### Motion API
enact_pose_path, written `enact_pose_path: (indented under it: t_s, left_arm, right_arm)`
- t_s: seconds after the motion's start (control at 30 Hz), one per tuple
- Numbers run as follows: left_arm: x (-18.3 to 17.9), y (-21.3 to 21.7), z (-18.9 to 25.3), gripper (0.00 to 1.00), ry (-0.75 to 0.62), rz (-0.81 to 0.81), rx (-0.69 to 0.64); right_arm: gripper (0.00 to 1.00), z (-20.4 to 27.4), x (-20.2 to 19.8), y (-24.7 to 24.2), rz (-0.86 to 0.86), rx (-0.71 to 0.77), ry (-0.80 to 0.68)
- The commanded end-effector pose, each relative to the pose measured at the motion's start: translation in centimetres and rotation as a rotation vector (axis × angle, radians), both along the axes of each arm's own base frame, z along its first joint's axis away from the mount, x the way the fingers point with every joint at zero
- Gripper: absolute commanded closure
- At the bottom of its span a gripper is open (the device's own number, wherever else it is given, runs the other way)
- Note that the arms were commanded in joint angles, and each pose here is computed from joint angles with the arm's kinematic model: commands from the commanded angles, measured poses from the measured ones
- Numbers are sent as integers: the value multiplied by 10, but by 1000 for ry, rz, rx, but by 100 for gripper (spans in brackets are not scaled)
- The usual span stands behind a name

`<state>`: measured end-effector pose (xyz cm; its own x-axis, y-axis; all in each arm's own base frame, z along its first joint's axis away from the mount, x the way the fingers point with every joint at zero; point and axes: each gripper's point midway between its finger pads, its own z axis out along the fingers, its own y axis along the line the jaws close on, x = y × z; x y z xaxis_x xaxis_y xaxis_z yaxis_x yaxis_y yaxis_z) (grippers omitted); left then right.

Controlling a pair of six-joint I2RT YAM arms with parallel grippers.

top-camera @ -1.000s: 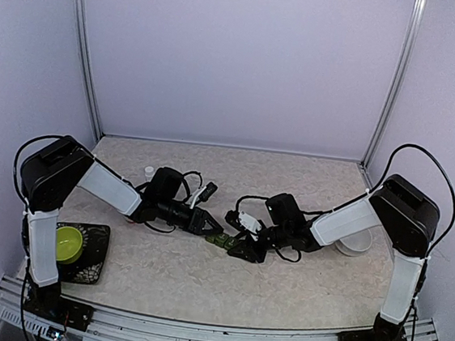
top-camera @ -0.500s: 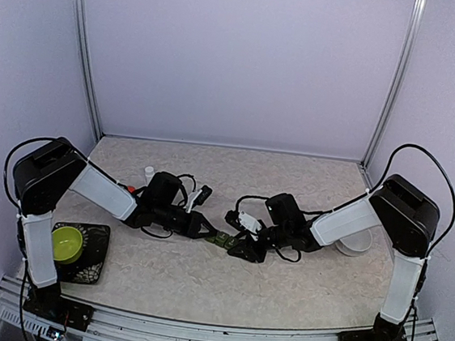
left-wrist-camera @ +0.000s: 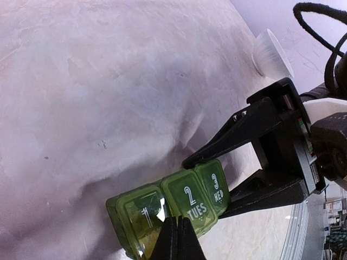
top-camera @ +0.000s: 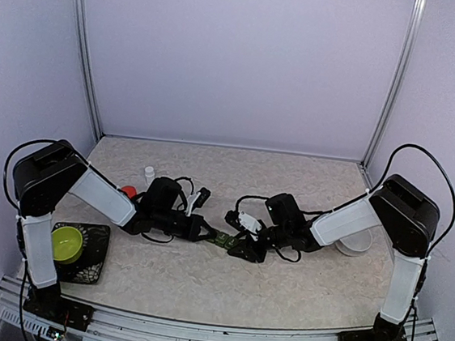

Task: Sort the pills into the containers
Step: Close the lid of the pill container.

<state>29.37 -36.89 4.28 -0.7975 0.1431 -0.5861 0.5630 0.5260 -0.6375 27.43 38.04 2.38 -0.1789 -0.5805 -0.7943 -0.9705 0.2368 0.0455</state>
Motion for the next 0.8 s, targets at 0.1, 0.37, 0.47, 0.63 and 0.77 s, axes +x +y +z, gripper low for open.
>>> enact_pose_path:
  t_s: [0.1,0.37,0.47,0.63,0.77]
  left_arm:
    - [-7,18,-20,100,50,86,18]
    - [-16,14,-38,100,98,77,18]
    - [-18,15,-44,100,113,82,28]
    - [-14,11,-22,99,66,74,-13]
    - [-8,3,9,91,8,50,-40]
  right_arm:
    - [65,7,0,1,-5,-3,-9]
    - [65,6,-1,1,-5,-6,-4]
    - [65,7,0,2,-6,-5,-6]
    - [65,6,1,1,-8,-13,-6]
    - [65,9,3,3,-7,-13,-14]
